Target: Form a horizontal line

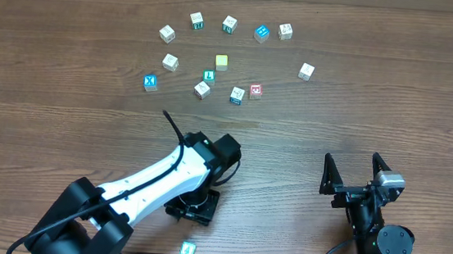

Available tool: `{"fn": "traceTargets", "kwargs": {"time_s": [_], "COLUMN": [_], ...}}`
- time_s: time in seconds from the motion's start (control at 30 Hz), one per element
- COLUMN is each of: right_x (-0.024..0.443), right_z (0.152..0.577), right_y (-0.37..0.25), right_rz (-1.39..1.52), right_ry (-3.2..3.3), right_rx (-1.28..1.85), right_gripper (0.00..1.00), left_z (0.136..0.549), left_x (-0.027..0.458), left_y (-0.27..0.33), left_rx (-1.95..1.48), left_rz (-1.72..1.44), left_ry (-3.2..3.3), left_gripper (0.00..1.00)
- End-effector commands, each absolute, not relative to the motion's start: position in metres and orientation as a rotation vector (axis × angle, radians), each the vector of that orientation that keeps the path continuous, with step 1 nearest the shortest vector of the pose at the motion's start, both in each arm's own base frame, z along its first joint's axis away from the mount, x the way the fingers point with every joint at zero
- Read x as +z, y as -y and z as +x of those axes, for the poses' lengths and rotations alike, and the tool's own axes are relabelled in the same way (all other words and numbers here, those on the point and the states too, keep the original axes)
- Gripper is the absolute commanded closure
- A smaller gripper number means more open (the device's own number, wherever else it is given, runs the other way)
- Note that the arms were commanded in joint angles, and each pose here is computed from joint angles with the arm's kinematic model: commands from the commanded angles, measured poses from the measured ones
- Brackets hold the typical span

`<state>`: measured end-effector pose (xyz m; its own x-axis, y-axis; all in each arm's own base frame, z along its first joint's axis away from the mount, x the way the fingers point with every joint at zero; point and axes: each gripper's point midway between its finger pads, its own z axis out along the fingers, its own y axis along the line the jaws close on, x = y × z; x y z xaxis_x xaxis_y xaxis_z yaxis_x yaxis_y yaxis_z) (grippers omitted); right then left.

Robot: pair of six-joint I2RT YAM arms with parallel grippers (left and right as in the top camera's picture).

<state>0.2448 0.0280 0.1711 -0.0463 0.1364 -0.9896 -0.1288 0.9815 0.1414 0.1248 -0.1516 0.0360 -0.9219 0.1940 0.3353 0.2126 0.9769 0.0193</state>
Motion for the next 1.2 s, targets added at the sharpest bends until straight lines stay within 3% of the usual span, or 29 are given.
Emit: {"fn": "traceTargets", "kwargs": {"time_s": [0.0, 0.4, 1.17], "right_x": [0.170, 0.170, 0.170], "right_z": [0.245, 0.245, 0.245], "right_y": [-0.029, -0.029, -0.029], "right_rz": [-0.004, -0.004, -0.004], "right_ry": [-1.596, -1.596, -1.596], "right_rx": [0.213, 0.213, 0.213], "right_gripper": [0.00, 0.00, 0.00], "left_z": [0.109, 0.084, 0.064], "left_x": [0.031, 0.015, 0.009], "left_y": [0.156, 0.153, 0.154], "left_rx": [-0.038, -0.065, -0.156], "left_rz": [-0.279, -0.240, -0.292], "left_ry": [2.738, 2.702, 2.710], "left_gripper": [0.49, 0.45, 0.50]}}
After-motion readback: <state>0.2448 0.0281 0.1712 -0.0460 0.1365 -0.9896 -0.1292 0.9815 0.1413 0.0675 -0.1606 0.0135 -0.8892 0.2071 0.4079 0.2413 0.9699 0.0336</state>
